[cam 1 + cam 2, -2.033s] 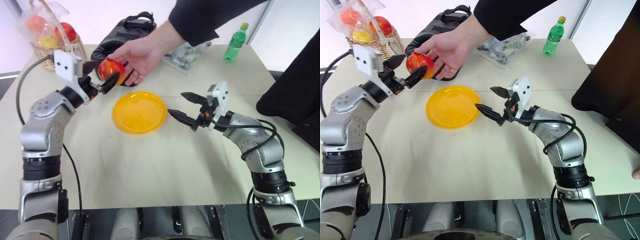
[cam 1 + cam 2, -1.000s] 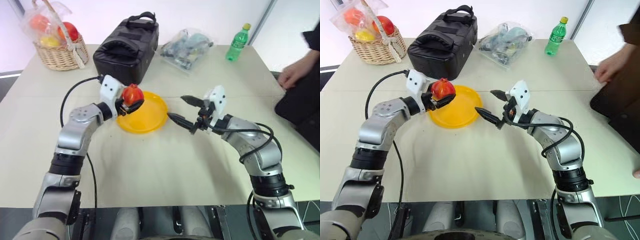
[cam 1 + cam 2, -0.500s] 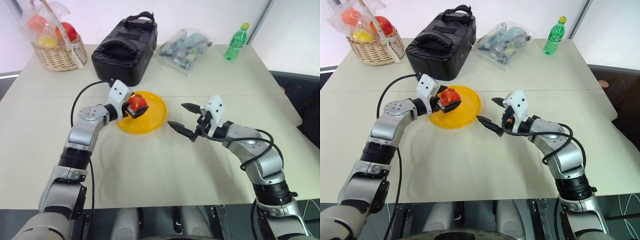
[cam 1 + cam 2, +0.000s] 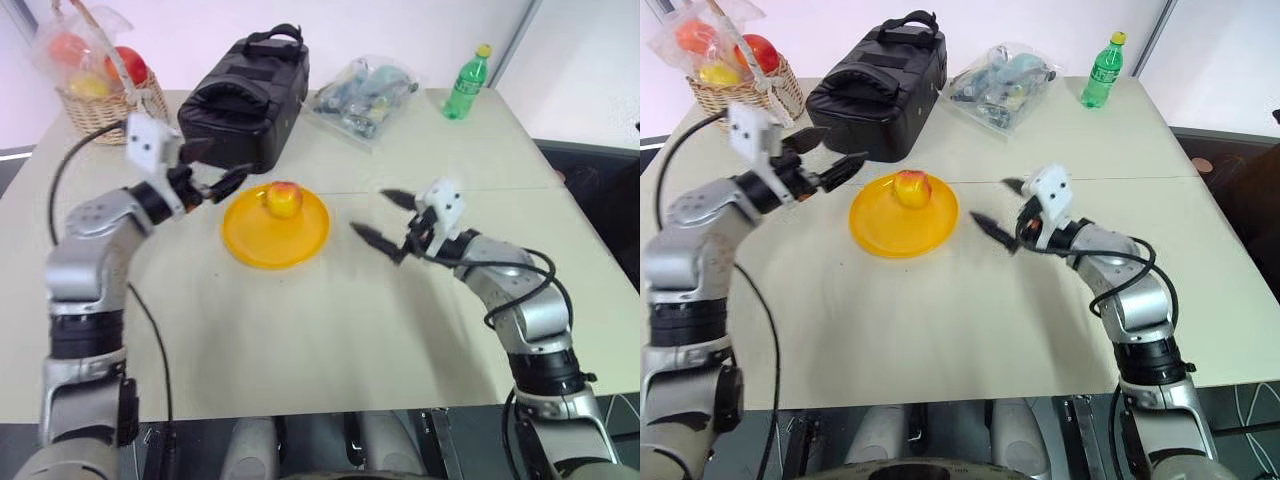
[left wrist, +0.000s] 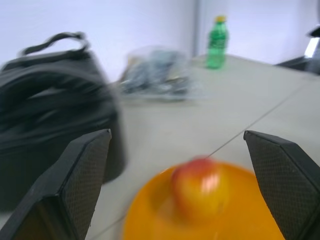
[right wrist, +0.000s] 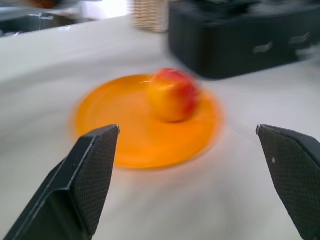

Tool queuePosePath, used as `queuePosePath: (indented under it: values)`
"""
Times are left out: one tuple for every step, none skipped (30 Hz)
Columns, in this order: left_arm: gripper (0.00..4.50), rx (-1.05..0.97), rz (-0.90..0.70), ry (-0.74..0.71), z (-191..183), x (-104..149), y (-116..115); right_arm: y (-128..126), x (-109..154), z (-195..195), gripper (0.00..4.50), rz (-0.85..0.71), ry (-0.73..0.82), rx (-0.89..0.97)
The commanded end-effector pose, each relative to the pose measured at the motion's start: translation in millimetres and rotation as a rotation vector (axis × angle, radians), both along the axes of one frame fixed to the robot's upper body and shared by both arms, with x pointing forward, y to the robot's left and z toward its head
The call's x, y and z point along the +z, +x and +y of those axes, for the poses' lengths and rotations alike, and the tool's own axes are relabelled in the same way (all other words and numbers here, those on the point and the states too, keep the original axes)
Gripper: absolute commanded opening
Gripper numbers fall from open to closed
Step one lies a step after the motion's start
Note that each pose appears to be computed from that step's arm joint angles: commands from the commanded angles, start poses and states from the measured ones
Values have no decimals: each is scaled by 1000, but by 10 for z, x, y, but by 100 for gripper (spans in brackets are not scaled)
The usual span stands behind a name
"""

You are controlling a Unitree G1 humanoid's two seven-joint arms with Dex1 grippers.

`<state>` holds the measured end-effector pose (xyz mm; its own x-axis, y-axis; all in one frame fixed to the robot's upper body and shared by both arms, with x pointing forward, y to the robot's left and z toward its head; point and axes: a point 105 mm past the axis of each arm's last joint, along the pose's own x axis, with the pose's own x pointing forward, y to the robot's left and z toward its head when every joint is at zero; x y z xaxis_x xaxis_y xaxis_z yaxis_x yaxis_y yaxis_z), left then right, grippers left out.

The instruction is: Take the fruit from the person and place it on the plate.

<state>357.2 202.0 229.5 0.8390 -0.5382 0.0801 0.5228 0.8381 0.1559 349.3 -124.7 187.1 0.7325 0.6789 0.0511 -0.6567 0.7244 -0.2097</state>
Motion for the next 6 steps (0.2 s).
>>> queuePosePath:
  values:
    - [444,112,-14,-22,275,7,-216,138,151,-172,450,-84,44,-89]
    - [444,131,-7,-21,317,-22,-253,156,146,-186,450,-85,51,-98]
    - [444,162,2,-27,386,-68,-311,183,129,-203,450,-86,53,-110]
    - [444,191,7,-37,445,-99,-362,207,110,-217,450,-87,53,-121]
    - [444,226,10,-46,509,-128,-409,234,90,-234,450,-88,54,-135]
    - [444,259,9,-50,559,-150,-449,263,70,-255,450,-89,56,-152]
